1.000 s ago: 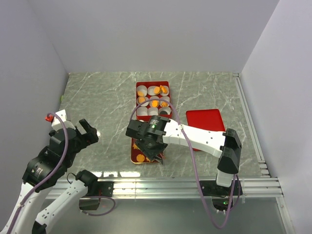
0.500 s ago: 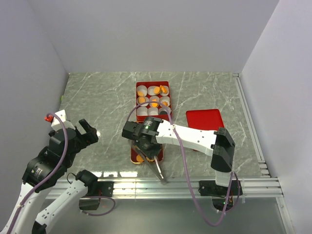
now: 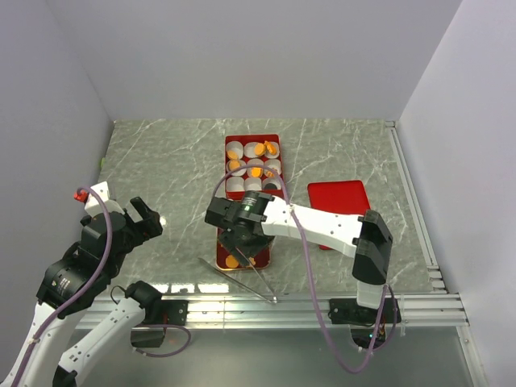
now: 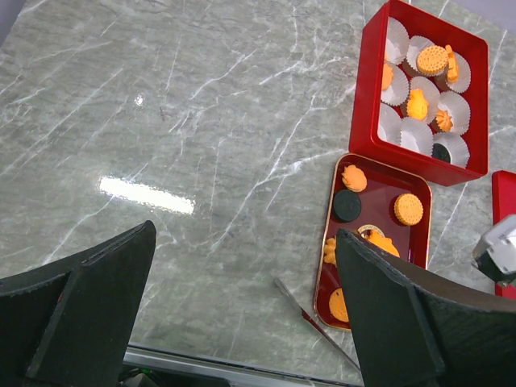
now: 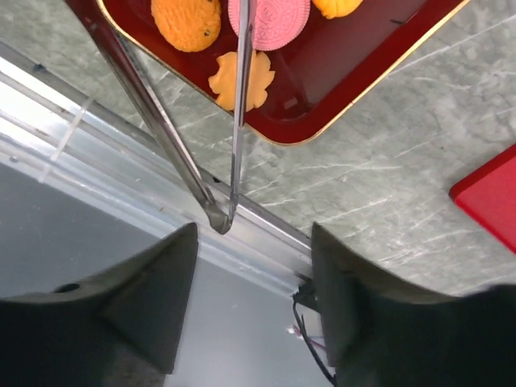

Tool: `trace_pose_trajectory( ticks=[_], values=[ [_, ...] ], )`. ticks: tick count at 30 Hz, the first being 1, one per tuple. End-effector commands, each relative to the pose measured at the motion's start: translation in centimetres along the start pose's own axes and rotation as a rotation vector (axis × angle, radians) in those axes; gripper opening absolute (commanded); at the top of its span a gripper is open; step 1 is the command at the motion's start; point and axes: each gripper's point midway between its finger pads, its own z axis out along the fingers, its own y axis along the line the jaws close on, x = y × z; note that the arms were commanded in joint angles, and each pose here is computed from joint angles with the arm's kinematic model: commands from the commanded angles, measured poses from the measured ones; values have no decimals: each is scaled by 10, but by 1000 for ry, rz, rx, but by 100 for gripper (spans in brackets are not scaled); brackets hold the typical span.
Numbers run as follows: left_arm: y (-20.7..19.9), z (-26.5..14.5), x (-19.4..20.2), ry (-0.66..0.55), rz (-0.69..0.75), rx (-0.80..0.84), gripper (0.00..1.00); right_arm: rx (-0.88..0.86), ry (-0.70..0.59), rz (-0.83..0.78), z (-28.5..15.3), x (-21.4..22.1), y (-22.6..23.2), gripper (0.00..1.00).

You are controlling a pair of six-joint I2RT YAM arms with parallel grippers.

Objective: Pack the cookies

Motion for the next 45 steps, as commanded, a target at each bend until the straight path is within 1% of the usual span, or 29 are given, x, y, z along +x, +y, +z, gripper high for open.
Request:
trace_pose_trajectory(
  ticks=[1, 2, 3, 4, 6, 7, 8, 9, 10, 11, 13, 14, 19, 24, 26, 31, 37, 41, 43, 45],
  values=[
    [0, -6, -10, -37, -28, 8, 99, -70, -73, -27, -17, 3, 0, 79],
    [0, -6, -9, -34, -26, 10, 100, -99, -107, -29, -15, -1, 4, 83],
    [-1, -5, -10, -35, -25, 11, 99, -124, -128, -30, -20, 2, 5, 85],
    [-1, -5, -9, -32, -23, 10, 99, -144, -101, -36, -12, 14, 7, 88],
    [-2, -4, -9, -28, -19, 12, 100, -181, -152, -27, -12, 13, 10, 91],
    [-2, -4, -9, -28, -20, 11, 100, -193, -130, -30, -3, 24, 10, 93],
    [-2, -4, -9, -27, -19, 10, 99, -217, -167, -26, -1, 20, 14, 95],
    [-3, -4, -9, -26, -18, 13, 100, -236, -192, -21, -2, 21, 14, 96],
    [-3, -4, -9, -26, -17, 13, 99, -240, -174, -24, 9, 31, 14, 97],
    [-3, -3, -8, -26, -17, 13, 99, -283, -211, -31, 10, 26, 22, 97],
    [-3, -3, -9, -25, -18, 13, 99, -304, -217, -47, 19, 35, 27, 98],
    [-3, -3, -8, -21, -13, 10, 100, -326, -251, -54, 19, 30, 33, 98],
    [-6, 1, -5, -1, 0, 8, 99, -340, -268, -96, 38, 36, 49, 99],
    [-7, 3, -4, 10, 9, 6, 99, -279, -267, -136, 57, 29, 59, 100],
    [-7, 2, -4, 8, 7, 5, 99, -258, -234, -143, 70, 32, 62, 100],
    [-5, 0, -5, -2, -3, 7, 99, -204, -210, -148, 87, 28, 64, 100],
    [-4, -1, -7, -11, -8, 6, 100, -161, -191, -134, 99, 28, 66, 100],
    [-3, -2, -7, -17, -14, 9, 99, -80, -176, -111, 116, 29, 57, 100],
    [-3, -3, -8, -19, -14, 10, 100, -71, -171, -98, 120, 32, 57, 98],
    [-3, -3, -7, -20, -14, 9, 100, -47, -169, -88, 125, 35, 52, 93]
  ],
)
